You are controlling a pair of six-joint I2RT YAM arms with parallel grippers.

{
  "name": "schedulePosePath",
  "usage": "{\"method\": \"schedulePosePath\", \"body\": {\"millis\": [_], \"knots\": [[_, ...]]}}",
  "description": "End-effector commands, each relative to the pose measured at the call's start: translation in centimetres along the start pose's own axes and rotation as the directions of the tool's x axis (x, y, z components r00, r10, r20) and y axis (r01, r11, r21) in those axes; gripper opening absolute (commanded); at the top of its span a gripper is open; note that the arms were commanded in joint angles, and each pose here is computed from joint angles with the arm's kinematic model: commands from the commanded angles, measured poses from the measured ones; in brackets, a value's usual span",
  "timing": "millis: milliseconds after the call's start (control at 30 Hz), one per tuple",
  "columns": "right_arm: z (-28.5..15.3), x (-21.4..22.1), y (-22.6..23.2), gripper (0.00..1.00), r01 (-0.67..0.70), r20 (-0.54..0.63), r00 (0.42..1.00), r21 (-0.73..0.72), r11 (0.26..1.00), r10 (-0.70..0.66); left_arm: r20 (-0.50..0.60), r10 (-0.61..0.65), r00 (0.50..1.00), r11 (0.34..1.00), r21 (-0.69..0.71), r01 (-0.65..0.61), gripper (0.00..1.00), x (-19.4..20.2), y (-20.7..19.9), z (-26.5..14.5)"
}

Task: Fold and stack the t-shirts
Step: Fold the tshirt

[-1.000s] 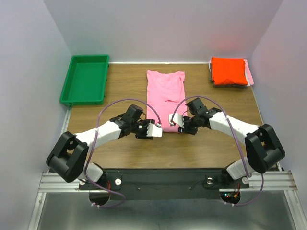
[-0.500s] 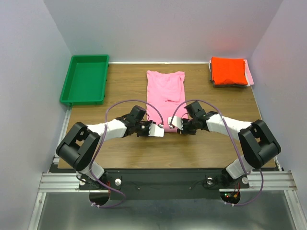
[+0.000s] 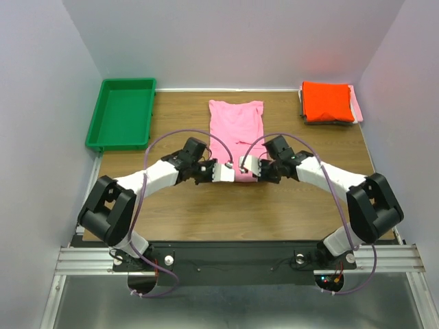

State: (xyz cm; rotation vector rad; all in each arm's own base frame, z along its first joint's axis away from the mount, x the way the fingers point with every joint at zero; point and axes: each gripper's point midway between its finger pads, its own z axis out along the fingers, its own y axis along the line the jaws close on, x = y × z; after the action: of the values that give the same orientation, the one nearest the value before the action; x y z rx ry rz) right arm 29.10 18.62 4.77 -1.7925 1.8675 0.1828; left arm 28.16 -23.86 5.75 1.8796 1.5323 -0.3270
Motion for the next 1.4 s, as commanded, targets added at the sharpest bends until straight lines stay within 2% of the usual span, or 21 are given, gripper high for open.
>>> {"method": "schedulePosePath", "body": {"millis": [0, 100, 267, 467, 533, 667, 767, 867, 900, 967, 1000, 1200, 1367], "knots": [[-5.0, -4.3, -3.1, 0.01, 0.000, 0.078, 0.997, 0.096, 0.995, -0.008, 0.067, 0.009, 0.998, 0.999, -0.042, -0.006, 0.00, -3.1, 2.5, -3.7], [-6.6, -5.0, -2.6, 0.01, -0.004, 0.082, 0.997, 0.059, 0.998, -0.001, 0.077, 0.035, 0.996, 0.999, -0.030, -0.033, 0.00, -4.0, 2.3, -5.1], [-9.3, -4.9, 1.4, 0.01, 0.000, 0.073, 0.997, -0.088, 0.996, 0.007, 0.125, 0.074, 0.989, 0.995, 0.052, -0.081, 0.00, -6.1, -1.4, -7.5], [-14.1, -8.6, 10.9, 0.01, 0.009, 0.171, 0.984, -0.343, 0.939, 0.054, 0.205, 0.115, 0.972, 0.964, 0.213, -0.159, 0.00, -8.8, -8.3, -10.8], [-15.8, -9.5, 13.2, 0.01, 0.020, 0.190, 0.980, -0.383, 0.924, 0.058, 0.233, 0.104, 0.967, 0.951, 0.261, -0.165, 0.00, -9.4, -10.3, -12.2], [-16.6, -9.9, 14.0, 0.00, -0.038, 0.181, 0.976, -0.410, 0.911, 0.122, 0.256, 0.085, 0.963, 0.946, 0.282, -0.158, 0.00, -10.0, -11.6, -13.9], [-15.9, -9.8, 12.9, 0.01, -0.019, 0.165, 0.983, -0.367, 0.930, 0.085, 0.196, 0.091, 0.976, 0.970, 0.203, -0.132, 0.00, -9.6, -9.3, -13.4], [-15.0, -9.4, 10.8, 0.01, 0.021, 0.144, 0.989, -0.323, 0.946, 0.027, 0.142, 0.096, 0.985, 0.976, 0.182, -0.122, 0.00, -8.9, -7.2, -12.3], [-14.2, -8.8, 9.6, 0.01, -0.011, 0.126, 0.991, -0.327, 0.945, 0.055, 0.134, 0.100, 0.986, 0.979, 0.166, -0.122, 0.00, -8.5, -6.2, -12.2], [-13.8, -8.6, 7.5, 0.01, 0.009, 0.151, 0.988, -0.313, 0.950, 0.040, 0.136, 0.083, 0.987, 0.981, 0.162, -0.105, 0.00, -8.4, -4.2, -11.5], [-13.0, -7.7, 6.0, 0.01, -0.039, 0.137, 0.987, -0.323, 0.945, 0.088, 0.140, 0.087, 0.986, 0.987, 0.124, -0.105, 0.00, -8.3, -2.3, -11.8], [-10.1, -4.9, 0.9, 0.01, -0.030, 0.135, 0.988, -0.323, 0.946, 0.078, 0.132, 0.069, 0.989, 0.988, 0.125, -0.086, 0.00, -6.8, 4.0, -8.7], [-5.0, -1.9, -3.1, 0.01, -0.089, 0.109, 0.984, -0.370, 0.925, 0.138, 0.102, -0.022, 0.995, 0.987, 0.161, 0.006, 0.00, -3.8, 9.0, -3.9]]}}
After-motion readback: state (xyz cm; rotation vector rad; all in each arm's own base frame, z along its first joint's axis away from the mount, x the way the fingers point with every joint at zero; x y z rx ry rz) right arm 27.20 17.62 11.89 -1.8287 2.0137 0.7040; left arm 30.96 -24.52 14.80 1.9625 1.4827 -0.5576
